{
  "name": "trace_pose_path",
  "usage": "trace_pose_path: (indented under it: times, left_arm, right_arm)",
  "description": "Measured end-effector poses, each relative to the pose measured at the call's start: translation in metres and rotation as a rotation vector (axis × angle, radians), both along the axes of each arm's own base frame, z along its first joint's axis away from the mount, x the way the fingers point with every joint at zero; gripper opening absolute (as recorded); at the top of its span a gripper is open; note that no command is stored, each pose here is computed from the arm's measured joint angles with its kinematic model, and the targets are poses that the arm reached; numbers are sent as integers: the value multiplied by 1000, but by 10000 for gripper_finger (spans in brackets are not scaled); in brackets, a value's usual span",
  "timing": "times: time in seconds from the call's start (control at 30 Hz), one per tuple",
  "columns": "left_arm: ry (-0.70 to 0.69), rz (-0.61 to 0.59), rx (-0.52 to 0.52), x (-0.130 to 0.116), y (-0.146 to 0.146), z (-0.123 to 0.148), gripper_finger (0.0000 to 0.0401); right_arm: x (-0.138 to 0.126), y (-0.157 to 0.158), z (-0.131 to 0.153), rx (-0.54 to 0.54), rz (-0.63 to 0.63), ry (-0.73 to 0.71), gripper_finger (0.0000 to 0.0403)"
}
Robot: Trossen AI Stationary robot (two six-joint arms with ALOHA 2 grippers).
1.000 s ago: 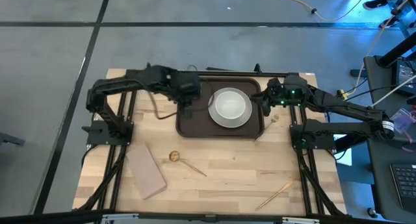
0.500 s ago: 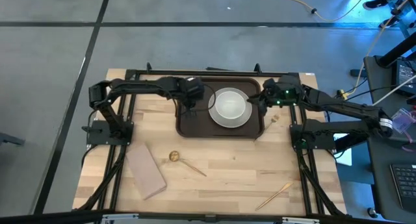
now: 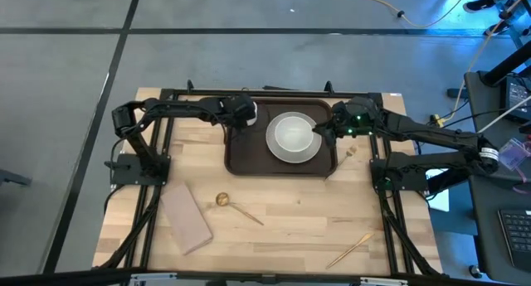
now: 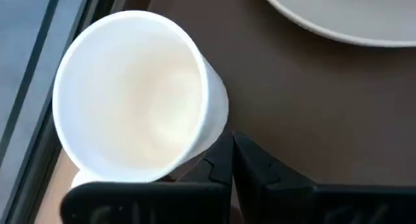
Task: Set up tray
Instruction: Adjust the white mug on the brown serving tray, then put the light brown napkin on the brown serving tray to the left of the gray plate
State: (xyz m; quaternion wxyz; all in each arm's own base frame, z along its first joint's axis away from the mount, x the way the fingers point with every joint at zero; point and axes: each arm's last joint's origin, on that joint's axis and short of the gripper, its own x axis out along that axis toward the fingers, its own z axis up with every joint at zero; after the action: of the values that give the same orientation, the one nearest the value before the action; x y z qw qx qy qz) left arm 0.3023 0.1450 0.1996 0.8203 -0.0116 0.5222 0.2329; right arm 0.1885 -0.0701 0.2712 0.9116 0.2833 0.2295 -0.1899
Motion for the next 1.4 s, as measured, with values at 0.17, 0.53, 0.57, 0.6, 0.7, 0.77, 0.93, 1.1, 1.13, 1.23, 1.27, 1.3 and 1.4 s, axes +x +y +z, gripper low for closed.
trace_pose_path:
  times: [0.17, 0.53, 0.57, 0.6, 0.7, 0.77, 0.93, 1.1, 1.13, 1.23, 1.27, 1.3, 1.4]
  left_arm:
    - [-28, 45, 37, -2, 13, 2, 1]
    - [7, 85, 51, 0, 31, -20, 2]
    - [11, 85, 51, 0, 31, -22, 2]
    - [18, 85, 49, 1, 31, -24, 3]
    - [32, 108, 63, 1, 32, -28, 2]
    - [28, 117, 72, 2, 33, -27, 1]
    - [18, 115, 66, 1, 33, -25, 3]
    - [-22, 78, -87, -1, 21, -20, 10]
    - [-25, 76, -103, -2, 17, -16, 14]
    - [-65, 67, -119, -6, 6, 3, 33]
    - [-80, 65, -118, -9, 2, 12, 41]
    - [-101, 60, -116, -13, -3, 22, 49]
    - [-155, 33, -115, -29, -21, 54, 76]
  right_arm:
    - [3, -1, -3, 10, -3, 15, 108]
    - [3, -1, -3, 25, -12, 11, 108]
    - [3, -1, -3, 25, -12, 12, 108]
    - [3, -1, -3, 25, -13, 12, 108]
    - [3, -1, -3, 26, -12, 12, 108]
    - [3, -1, -3, 25, -13, 11, 108]
    - [3, -1, -3, 25, -12, 12, 108]
    - [2, -1, -3, 17, -6, 16, 108]
    - [2, -1, -3, 7, 0, 19, 108]
    - [2, -1, -3, 1, 6, 21, 108]
    - [2, -1, -3, 1, 6, 21, 108]
    - [2, -1, -3, 1, 7, 21, 108]
    - [2, -1, -3, 3, 5, 20, 108]
